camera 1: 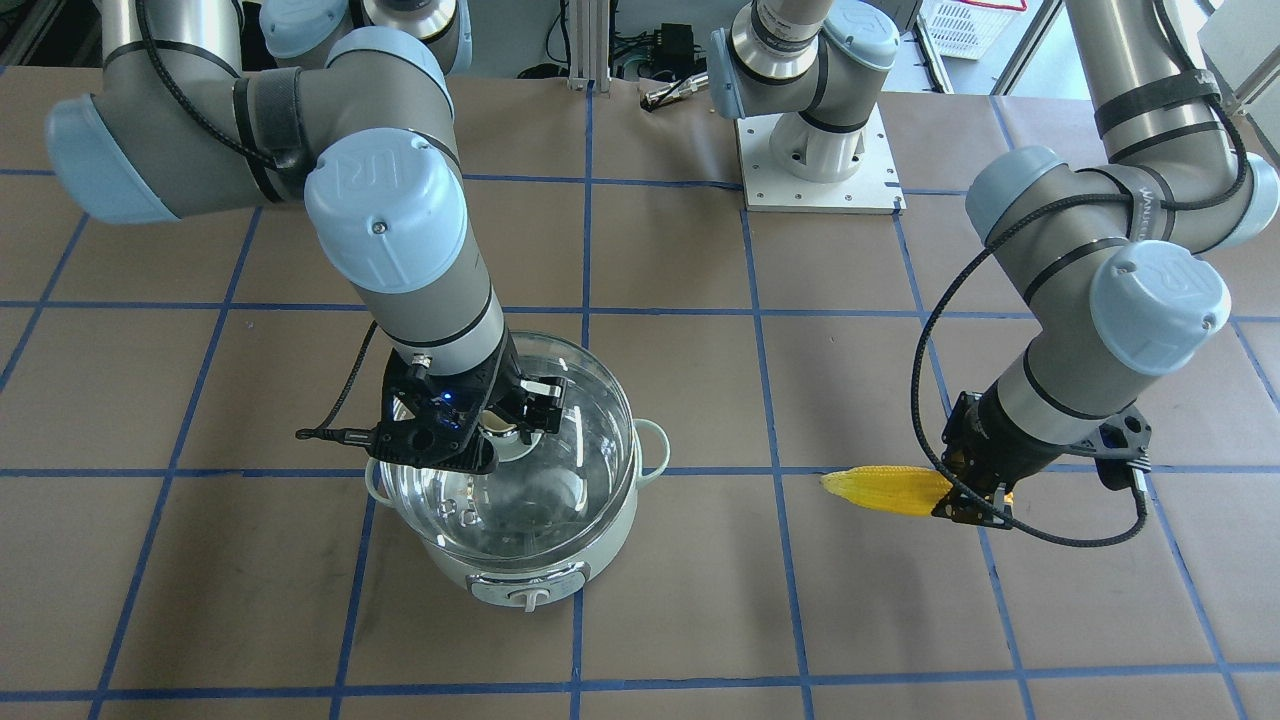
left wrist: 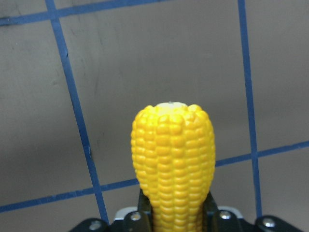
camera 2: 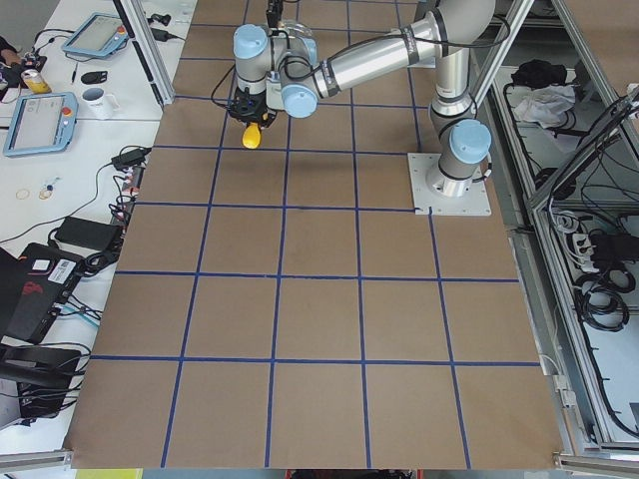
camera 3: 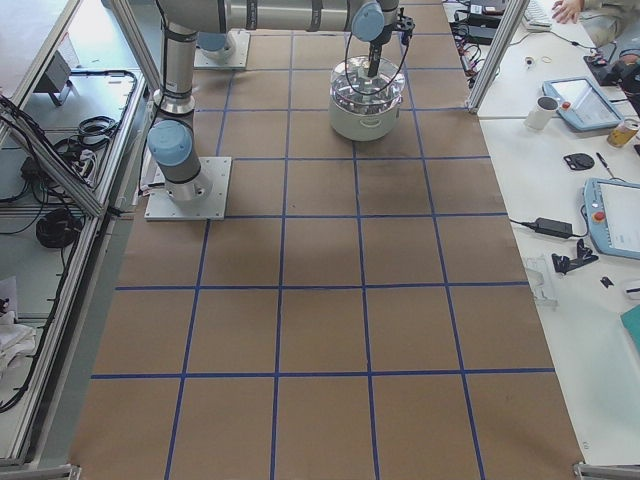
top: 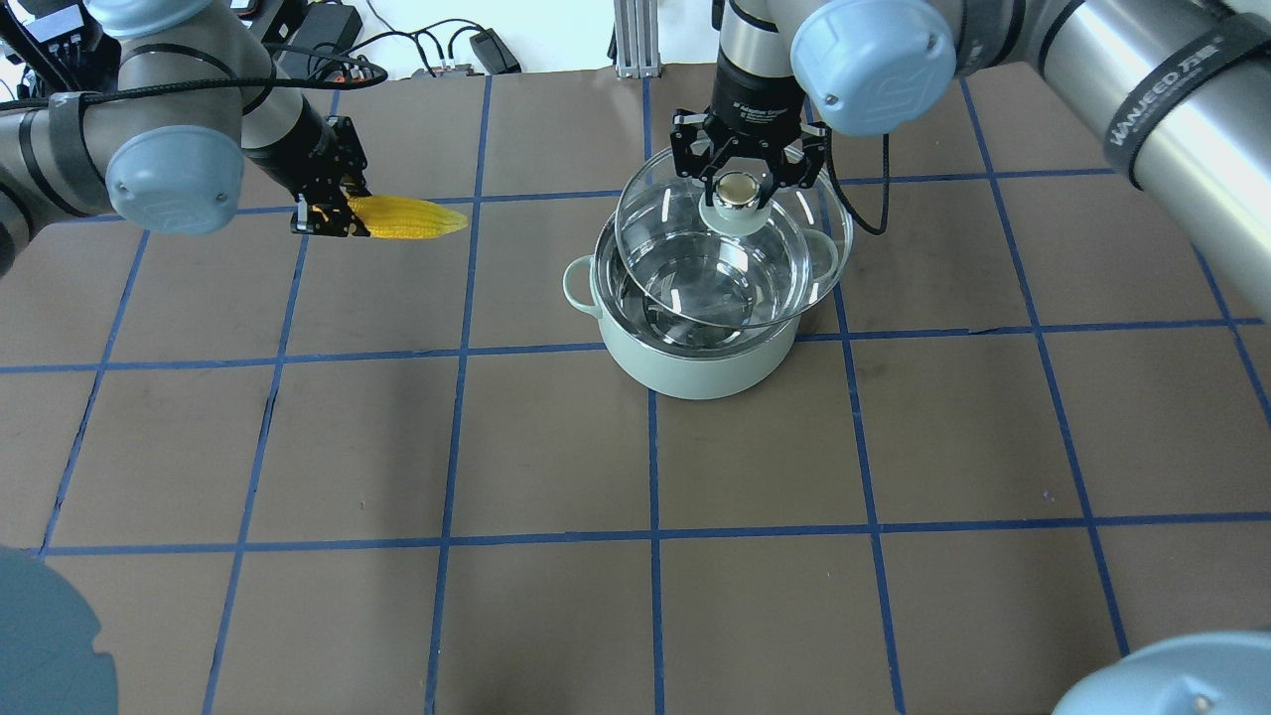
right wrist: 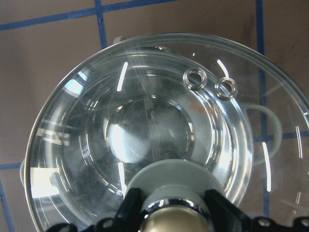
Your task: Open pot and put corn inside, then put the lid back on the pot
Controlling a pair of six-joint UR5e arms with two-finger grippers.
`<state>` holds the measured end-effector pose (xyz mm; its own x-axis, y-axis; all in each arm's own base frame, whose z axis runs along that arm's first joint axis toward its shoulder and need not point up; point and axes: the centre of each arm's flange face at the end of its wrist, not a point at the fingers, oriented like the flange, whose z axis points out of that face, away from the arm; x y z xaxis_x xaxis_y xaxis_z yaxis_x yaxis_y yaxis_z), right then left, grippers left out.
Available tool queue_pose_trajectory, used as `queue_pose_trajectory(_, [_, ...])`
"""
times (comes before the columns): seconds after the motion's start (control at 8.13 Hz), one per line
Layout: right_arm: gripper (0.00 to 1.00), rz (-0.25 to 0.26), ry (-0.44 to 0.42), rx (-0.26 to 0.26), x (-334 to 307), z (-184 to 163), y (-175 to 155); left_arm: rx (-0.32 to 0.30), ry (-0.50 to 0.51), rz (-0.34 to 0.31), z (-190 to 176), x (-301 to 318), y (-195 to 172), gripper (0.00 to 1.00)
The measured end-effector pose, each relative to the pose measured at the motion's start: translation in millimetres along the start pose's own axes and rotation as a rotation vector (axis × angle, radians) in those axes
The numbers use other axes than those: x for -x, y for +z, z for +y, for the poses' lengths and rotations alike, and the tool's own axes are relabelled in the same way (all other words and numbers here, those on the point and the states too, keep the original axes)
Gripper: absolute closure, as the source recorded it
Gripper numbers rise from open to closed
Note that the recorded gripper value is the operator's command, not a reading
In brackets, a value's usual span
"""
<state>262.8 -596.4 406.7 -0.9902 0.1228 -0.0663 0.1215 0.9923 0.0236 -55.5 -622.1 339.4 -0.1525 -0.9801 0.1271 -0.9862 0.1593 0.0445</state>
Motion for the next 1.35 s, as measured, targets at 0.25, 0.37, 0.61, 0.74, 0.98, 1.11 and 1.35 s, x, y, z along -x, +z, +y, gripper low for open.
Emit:
queue_pose_trajectory(0.25, [0.91, 0.011, -0.066, 0.016, -61, -11, -26, 0.01, 0.024, 0.047, 49, -5, -7, 1.0])
queue_pose_trajectory(0.37, [0.92, 0.013, -0.104, 0.024, -98, -16, -39, 0.011, 0.036, 0.067, 76, -6, -9, 1.0])
queue_pose_trajectory(0.61, [0.94, 0.024, -0.177, 0.045, -173, -20, -57, 0.025, 0.02, 0.121, 145, -4, -13, 1.0])
queue_pose_trajectory(0.74, [0.94, 0.037, -0.226, 0.055, -217, -21, -63, 0.039, 0.011, 0.147, 183, 1, -14, 1.0])
queue_pose_trajectory(0.98, [0.95, 0.043, -0.282, 0.064, -295, -19, -73, 0.071, 0.003, 0.178, 249, 14, -14, 1.0])
queue_pose_trajectory(1.11, [0.96, 0.042, -0.302, 0.067, -315, -18, -75, 0.088, 0.005, 0.204, 273, 19, -15, 1.0])
queue_pose_trajectory(1.35, [0.96, 0.039, -0.32, 0.073, -327, -17, -72, 0.108, 0.027, 0.228, 305, 27, -10, 1.0])
